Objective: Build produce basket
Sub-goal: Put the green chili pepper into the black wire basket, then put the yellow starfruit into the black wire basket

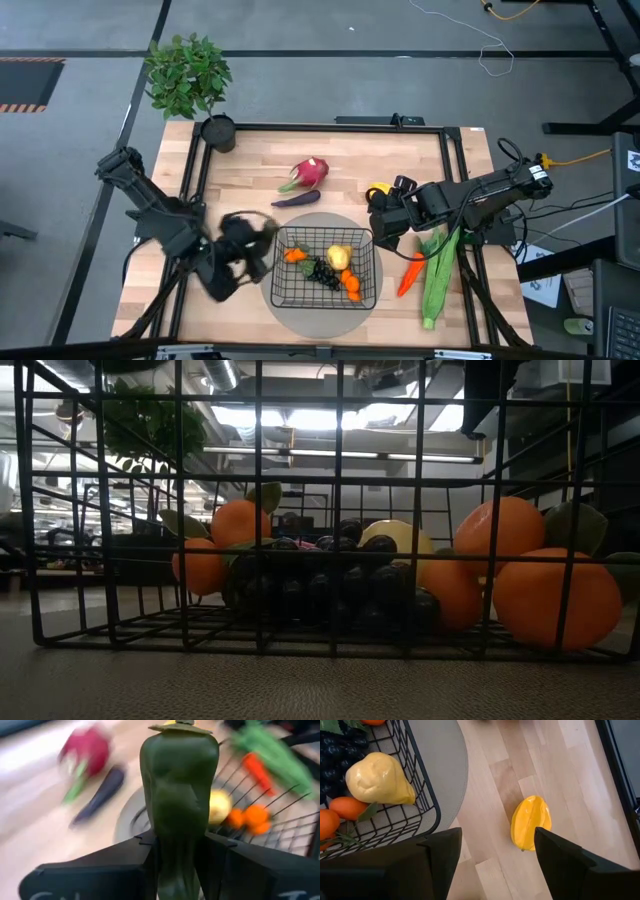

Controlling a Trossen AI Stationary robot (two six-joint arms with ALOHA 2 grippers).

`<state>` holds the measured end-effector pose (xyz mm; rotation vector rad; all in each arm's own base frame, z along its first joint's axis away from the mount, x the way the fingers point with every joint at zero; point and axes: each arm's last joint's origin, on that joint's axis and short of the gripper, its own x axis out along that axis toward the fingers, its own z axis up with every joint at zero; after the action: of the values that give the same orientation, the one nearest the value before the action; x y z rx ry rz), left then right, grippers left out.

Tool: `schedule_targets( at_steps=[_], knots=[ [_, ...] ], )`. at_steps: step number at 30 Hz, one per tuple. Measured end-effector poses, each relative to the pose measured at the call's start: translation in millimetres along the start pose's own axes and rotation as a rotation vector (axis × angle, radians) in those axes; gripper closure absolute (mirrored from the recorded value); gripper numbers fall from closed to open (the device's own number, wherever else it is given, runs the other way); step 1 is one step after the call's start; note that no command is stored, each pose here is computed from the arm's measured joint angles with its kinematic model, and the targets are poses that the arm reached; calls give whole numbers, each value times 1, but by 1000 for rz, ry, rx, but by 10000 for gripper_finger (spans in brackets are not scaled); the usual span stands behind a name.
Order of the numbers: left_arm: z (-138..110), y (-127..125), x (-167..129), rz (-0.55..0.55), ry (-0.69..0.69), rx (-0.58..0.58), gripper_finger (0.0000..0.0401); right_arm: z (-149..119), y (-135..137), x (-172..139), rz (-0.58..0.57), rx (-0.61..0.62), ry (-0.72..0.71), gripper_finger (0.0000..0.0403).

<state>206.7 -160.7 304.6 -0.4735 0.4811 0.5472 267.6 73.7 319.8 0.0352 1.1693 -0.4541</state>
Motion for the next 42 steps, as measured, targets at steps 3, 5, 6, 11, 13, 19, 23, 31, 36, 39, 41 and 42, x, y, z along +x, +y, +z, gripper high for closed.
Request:
schedule_targets(
  at_steps=[3, 5, 6, 11, 13, 19, 23, 31, 36, 39, 41, 42],
  knots=[
    [19, -16, 11, -97, -78, 114, 322, 0, 0, 0, 0, 0, 0, 166],
    [28, -23, 16, -156, -95, 173, 306, 0, 0, 0, 0, 0, 0, 166],
    [32, -24, 18, -179, -88, 192, 296, 0, 0, 0, 0, -1, 0, 166],
    [37, -19, 30, -191, -7, 205, 246, -1, 0, 0, 18, -3, 18, 166],
    [37, -18, 30, -206, 21, 210, 235, -1, 0, 0, 18, -5, 20, 166],
    [37, -20, 29, -229, 29, 203, 233, -1, 0, 0, 17, -4, 22, 166],
    [37, -20, 30, -227, 30, 204, 233, -1, 0, 0, 17, 0, 22, 166],
    [28, -24, 26, -201, -10, 306, 232, -1, 0, 0, 16, 22, 23, 166],
    [24, -23, -1, -189, -115, 382, 232, -2, 1, 0, 17, 16, 25, 166],
    [35, -8, -31, -180, -201, 379, 232, -2, 1, 0, 17, 15, 25, 166],
    [44, 6, -41, -158, -241, 359, 232, -2, 1, 0, 17, 15, 24, 166],
    [46, 14, -42, -147, -250, 354, 232, -2, 1, 0, 17, 15, 24, 166]
  ],
)
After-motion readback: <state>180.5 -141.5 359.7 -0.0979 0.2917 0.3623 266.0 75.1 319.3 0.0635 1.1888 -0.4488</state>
